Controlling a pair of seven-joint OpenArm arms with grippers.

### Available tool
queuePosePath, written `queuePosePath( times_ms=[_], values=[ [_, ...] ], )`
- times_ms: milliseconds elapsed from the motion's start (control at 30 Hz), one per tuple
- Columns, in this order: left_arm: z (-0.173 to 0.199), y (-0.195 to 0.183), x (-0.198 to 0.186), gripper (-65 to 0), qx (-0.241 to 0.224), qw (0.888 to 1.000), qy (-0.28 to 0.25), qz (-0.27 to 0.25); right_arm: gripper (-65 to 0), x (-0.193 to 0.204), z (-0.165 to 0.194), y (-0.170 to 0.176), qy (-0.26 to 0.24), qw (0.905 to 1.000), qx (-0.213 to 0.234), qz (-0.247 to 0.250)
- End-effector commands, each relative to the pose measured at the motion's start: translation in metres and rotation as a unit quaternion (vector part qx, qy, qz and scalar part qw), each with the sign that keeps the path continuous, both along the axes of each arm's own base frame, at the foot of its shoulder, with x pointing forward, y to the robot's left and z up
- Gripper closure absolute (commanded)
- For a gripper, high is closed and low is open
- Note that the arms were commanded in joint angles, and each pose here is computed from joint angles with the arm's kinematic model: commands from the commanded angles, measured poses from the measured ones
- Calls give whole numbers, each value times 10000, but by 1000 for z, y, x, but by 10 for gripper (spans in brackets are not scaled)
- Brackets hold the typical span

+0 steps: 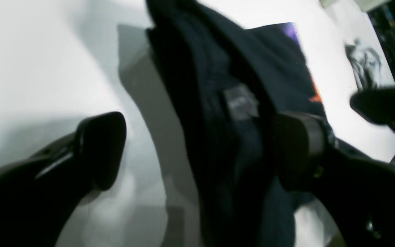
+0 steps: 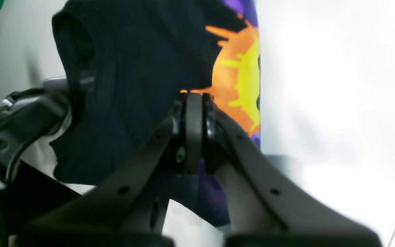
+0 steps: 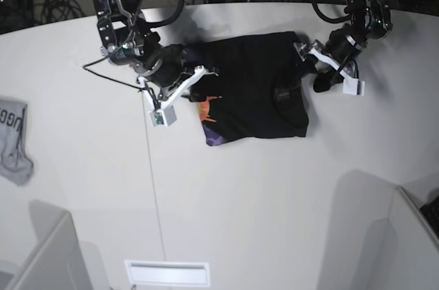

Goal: Fold the T-shirt properly
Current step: 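Flip the folded bundle over with the right gripper, exposing the sun print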

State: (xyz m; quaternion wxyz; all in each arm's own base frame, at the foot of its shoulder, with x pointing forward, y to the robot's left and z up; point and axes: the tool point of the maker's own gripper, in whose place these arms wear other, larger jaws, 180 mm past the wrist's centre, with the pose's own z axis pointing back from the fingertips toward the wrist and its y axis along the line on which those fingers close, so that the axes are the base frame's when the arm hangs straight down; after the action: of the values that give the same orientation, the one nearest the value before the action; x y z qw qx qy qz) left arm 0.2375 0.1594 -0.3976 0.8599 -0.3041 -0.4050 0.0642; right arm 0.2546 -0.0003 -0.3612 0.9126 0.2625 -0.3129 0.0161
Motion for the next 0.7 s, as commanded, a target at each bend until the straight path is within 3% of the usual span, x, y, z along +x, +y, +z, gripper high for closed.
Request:
queuePosePath(
  times_ms=[0, 200, 267, 433, 533, 667],
  values=[
    [8, 0, 8, -650, -61, 9998, -168, 24, 0, 8, 12, 0, -238, 9997, 83, -6],
    [-8, -14, 12, -638, -183, 9996, 196, 47, 0, 12, 10, -16, -229, 9996, -10, -181],
    [-17, -19, 10, -528, -227, 9990, 379, 51, 0, 12, 5, -35, -169, 9987, -57, -473],
    [-32, -18, 4, -183, -206, 9975, 665, 150, 0, 14, 0, -79, -275, 9920, -175, -1220],
    [-39, -13, 1, -10, 183, 9971, 739, 17, 0, 12, -3, -99, -271, 9882, -270, -1482],
    [-50, -24, -4, 0, 680, 9930, 848, -457, 0, 7, -7, -119, -208, 9839, -368, -1738]
  ],
)
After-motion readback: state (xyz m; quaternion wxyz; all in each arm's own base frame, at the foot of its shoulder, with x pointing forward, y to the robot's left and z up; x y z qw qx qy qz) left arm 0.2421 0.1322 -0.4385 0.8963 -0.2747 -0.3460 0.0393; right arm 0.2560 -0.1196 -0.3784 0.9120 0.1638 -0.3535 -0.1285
